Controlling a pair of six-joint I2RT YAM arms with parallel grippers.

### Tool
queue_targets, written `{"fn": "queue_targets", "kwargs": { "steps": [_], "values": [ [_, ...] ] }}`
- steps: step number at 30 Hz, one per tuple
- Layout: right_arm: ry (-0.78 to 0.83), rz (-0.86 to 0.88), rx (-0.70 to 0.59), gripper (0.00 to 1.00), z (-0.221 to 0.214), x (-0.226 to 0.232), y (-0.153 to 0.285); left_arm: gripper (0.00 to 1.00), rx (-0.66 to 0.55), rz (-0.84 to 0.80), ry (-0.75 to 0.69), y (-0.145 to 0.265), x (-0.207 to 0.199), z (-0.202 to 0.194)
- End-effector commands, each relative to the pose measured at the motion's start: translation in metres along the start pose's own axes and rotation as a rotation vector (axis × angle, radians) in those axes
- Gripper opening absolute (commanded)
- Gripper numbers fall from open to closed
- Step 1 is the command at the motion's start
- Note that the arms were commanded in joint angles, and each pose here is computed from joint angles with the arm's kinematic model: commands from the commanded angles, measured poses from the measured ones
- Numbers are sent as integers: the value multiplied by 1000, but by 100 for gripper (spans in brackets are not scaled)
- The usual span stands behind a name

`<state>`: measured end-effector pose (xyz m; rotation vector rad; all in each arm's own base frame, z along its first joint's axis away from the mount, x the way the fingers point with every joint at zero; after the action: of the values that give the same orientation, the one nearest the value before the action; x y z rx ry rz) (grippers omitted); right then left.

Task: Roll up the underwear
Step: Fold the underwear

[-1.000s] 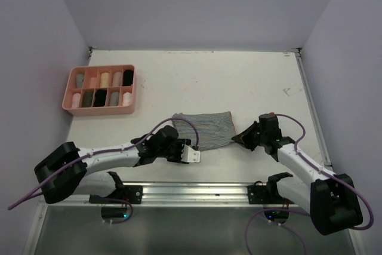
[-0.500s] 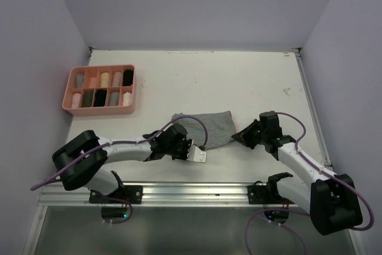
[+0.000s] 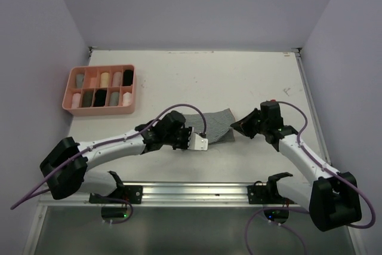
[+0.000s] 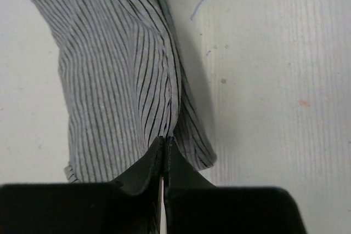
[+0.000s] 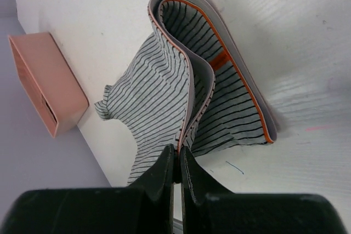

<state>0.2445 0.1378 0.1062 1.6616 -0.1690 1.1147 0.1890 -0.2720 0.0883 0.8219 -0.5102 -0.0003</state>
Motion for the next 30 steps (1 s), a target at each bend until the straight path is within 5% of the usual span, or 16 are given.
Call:
{"fn": "queue_targets", "kwargs": {
  "steps": [1,10,19,24,30],
  "values": [
    [12,39,1,0,8,26,-1,0,-29,75,19,17,38,17],
    [52,114,-18,0,46,92,-23,0,41,320,57,42,167,-17],
    [37,197,-5,0,84,144,-49,0,112,510,38,61,249,-49],
    [35,218,40,0,84,153,-60,0,131,553,23,69,263,-54],
    [38,161,88,0,71,124,-61,0,91,430,63,60,226,-55]
  ]
}}
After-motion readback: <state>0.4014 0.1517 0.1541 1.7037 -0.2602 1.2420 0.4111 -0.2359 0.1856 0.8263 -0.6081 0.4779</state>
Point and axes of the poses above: each gripper's point midway between its finger pads, its own y axis back along the fingers, its own x axis along the line the jaws close on, z = x × y, the point moved 2 cm from there along y, back along the fingers, and after that the axes turned 9 degrees about -y, right-handed, at the moved point
